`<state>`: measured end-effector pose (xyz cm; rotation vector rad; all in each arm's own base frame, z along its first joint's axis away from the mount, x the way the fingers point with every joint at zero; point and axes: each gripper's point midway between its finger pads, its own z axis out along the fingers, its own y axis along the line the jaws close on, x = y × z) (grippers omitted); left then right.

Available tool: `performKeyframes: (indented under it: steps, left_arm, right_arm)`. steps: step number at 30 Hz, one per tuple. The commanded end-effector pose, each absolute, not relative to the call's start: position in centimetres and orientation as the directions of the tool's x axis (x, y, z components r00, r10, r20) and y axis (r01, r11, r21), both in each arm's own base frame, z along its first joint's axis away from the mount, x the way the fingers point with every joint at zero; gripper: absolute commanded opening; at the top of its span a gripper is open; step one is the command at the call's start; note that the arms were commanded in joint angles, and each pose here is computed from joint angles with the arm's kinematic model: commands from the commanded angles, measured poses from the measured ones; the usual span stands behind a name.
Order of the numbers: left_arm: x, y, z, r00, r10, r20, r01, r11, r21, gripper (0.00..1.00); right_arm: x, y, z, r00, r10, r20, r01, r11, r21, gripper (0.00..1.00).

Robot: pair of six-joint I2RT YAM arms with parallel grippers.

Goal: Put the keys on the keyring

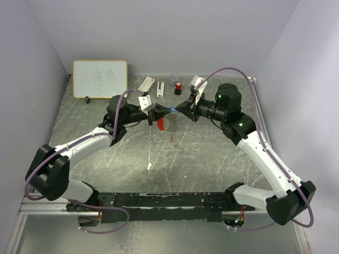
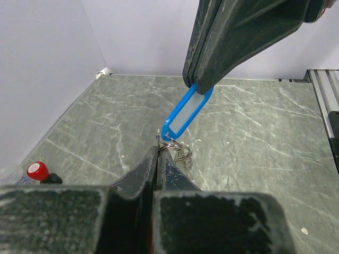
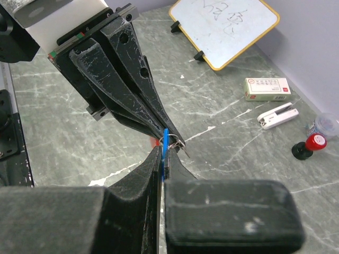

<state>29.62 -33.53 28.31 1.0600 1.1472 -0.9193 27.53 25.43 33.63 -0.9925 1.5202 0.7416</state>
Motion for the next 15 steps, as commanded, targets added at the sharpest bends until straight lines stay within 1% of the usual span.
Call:
performKeyframes:
  steps: [1, 7, 15]
  left_arm:
    - [29.8, -33.5, 30.5, 0.245, -0.069, -0.967, 0.938, 0.268, 0.219, 0.07]
    - [30.1, -33.2, 30.4, 0.240, -0.062, -0.969, 0.932, 0.296, 0.212, 0.07]
    - [31.8, -31.8, 31.0, 0.225, -0.038, -0.974, 0.886, 0.423, 0.188, 0.07]
  right_arm:
    - [27.4, 25.2, 34.7, 0.010, -0.166, -0.986, -0.882, 0.463, -0.087, 0.00]
    - [27.9, 24.5, 34.7, -0.004, -0.165, -0.986, -0.854, 0.514, -0.082, 0.00]
    - [28.3, 23.4, 33.8, -0.056, -0.171, -0.984, -0.810, 0.583, -0.056, 0.00]
